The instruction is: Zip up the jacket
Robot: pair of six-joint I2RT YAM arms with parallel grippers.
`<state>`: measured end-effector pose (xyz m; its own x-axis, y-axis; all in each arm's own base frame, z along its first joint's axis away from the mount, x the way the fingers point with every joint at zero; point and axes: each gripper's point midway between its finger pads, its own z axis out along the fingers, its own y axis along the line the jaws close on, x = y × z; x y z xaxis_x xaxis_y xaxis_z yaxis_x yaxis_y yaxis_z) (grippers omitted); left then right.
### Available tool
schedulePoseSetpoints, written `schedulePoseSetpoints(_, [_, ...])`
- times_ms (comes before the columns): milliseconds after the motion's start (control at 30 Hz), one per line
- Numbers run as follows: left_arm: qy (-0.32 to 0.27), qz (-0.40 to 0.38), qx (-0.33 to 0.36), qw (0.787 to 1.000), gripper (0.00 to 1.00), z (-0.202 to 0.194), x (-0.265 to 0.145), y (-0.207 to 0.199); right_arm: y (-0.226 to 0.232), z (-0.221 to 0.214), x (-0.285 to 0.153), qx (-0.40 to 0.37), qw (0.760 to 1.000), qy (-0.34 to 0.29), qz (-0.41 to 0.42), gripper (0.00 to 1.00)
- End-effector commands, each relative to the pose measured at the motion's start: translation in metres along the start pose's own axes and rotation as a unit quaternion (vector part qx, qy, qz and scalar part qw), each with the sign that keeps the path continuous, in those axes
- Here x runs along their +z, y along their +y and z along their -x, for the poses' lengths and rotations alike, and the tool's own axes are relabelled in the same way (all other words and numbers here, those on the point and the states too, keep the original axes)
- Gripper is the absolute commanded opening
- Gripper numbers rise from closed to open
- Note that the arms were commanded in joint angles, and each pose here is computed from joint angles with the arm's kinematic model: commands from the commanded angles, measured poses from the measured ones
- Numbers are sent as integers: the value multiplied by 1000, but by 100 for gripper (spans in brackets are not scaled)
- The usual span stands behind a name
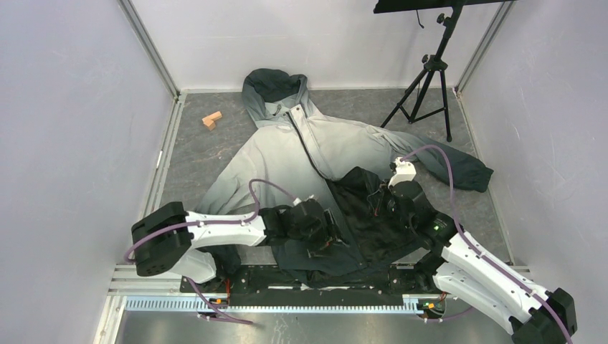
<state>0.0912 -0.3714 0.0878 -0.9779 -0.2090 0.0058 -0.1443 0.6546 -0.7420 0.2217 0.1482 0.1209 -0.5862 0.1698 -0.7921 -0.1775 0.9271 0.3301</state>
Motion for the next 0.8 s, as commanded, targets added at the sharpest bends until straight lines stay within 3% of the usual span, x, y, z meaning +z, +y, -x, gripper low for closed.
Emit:
schedulePoseSetpoints(0, [-21,62,-179,982,72,-17,-6,1,-8,10,1,-15,999,-22,-22,0])
schedulePoseSetpoints(100, [-44,105,-199,973,72,-20,-3,-1,-9,8,1,-11,999,-19,-23,0])
schedulePoseSetpoints(367, [-31,250,-242,937,70,-35,23,20,-13,2,-1,-15,999,-14,-26,0])
schedulePoseSetpoints(700, [-64,288,-251,922,69,-8,50,23,-38,5,-13,-19,996,-37,-82,0])
schedulePoseSetpoints(767, [-58,326,-256,908,69,-11,48,28,-45,5,-15,-16,994,-41,-97,0])
